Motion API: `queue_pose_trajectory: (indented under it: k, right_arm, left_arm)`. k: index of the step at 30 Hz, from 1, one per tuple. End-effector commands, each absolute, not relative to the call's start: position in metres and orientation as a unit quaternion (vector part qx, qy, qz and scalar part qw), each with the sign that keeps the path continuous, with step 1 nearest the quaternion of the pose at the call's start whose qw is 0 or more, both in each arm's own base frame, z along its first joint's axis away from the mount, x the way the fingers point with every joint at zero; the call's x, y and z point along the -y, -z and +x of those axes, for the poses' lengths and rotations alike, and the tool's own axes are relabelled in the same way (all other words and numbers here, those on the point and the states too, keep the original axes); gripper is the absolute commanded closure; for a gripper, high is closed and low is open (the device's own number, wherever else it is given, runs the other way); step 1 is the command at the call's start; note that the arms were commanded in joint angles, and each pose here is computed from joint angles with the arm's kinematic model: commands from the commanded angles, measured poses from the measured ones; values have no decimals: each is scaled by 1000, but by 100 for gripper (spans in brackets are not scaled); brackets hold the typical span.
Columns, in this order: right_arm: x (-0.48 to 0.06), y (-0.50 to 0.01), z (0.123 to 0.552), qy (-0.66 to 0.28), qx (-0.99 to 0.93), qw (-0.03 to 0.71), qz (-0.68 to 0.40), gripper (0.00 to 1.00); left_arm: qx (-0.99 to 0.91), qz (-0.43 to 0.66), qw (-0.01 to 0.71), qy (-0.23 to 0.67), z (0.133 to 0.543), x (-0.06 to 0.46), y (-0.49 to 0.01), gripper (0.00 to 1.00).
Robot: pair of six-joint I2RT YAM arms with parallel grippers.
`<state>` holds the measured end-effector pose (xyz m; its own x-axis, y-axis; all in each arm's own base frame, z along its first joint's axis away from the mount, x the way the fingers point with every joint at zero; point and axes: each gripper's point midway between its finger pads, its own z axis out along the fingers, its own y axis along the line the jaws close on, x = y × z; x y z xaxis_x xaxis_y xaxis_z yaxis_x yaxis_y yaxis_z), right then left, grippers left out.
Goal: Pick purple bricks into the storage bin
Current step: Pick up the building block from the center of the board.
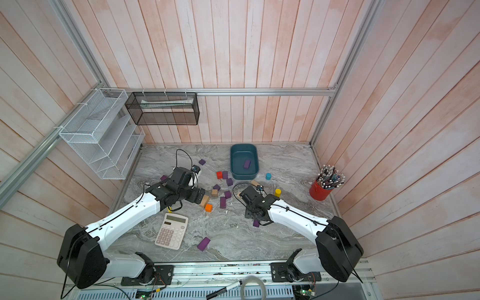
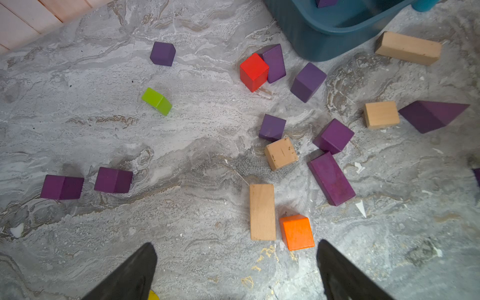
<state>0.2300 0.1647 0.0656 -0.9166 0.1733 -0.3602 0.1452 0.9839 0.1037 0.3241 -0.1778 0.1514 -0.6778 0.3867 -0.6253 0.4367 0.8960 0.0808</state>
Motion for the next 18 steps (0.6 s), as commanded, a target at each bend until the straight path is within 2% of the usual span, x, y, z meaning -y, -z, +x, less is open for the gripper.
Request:
queue_pose_trajectory:
  k: [1, 18]
  right_arm:
    - [-151, -60, 218, -19, -975, 175, 134, 42]
    - [-160, -31, 212, -17, -982, 130, 133, 45]
  left_arm:
    - [-913, 220, 339, 49, 325, 182, -162, 3]
    - [-910, 237, 336, 49, 319, 190, -162, 3]
